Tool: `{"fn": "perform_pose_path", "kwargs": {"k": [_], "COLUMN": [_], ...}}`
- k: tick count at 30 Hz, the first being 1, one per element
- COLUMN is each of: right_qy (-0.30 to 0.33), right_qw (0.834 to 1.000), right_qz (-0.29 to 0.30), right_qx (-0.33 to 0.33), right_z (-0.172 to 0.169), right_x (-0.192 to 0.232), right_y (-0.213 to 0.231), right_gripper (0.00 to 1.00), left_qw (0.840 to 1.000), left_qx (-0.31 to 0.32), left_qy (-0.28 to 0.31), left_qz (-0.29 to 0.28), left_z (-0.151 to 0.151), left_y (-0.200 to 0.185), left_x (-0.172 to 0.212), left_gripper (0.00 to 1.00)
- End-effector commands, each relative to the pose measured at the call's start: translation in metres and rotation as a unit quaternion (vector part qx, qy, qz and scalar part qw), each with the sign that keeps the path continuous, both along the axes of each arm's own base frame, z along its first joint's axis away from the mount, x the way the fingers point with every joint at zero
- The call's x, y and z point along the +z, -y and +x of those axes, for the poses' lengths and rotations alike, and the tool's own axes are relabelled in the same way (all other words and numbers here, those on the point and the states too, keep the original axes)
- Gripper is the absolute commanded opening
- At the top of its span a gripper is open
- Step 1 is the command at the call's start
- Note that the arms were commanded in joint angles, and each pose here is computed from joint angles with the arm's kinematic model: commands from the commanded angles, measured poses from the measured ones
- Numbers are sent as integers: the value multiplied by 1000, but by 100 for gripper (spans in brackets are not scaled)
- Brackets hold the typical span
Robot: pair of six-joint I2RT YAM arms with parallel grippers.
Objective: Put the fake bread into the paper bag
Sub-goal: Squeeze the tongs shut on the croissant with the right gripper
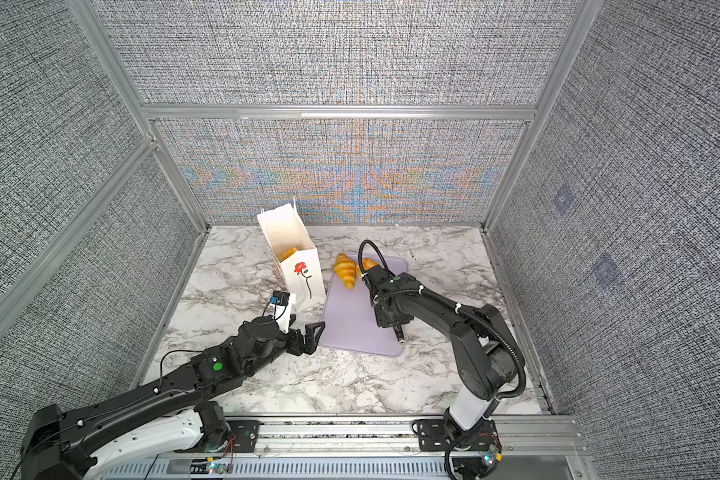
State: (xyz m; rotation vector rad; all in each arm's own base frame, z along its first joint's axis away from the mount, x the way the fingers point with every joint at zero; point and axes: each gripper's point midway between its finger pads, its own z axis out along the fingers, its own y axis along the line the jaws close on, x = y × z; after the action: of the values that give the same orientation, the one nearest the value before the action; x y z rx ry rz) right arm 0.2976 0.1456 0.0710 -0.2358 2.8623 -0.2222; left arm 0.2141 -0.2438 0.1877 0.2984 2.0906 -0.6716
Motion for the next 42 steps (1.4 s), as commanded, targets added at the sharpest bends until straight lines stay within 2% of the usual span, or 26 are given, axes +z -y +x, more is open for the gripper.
{"fn": "perform_pose_path", "kwargs": {"k": [1, 15, 24, 42], "right_qy": [-4, 19, 36, 66], "right_qw": [1000, 1000, 998, 992], "right_qz": [-5, 19, 59, 106], "right_qx": [5, -1, 1, 8], "right_z": [-5, -11, -15, -27], "right_x": [3, 17, 28, 51], "right_y": [5, 15, 8, -8], "right_gripper": [33, 32, 32, 32], "left_qw": [1000, 1000, 1000, 1000], "left_qx": [3, -24, -30, -15], "left_qy": [0, -6, -5, 6], "left_qz": [9, 4, -1, -4], "left_z": [1, 0, 1, 2], "left_y": [-2, 15, 22, 12], "left_x": [-2, -2, 1, 9], "left_gripper": [99, 99, 99, 99]}}
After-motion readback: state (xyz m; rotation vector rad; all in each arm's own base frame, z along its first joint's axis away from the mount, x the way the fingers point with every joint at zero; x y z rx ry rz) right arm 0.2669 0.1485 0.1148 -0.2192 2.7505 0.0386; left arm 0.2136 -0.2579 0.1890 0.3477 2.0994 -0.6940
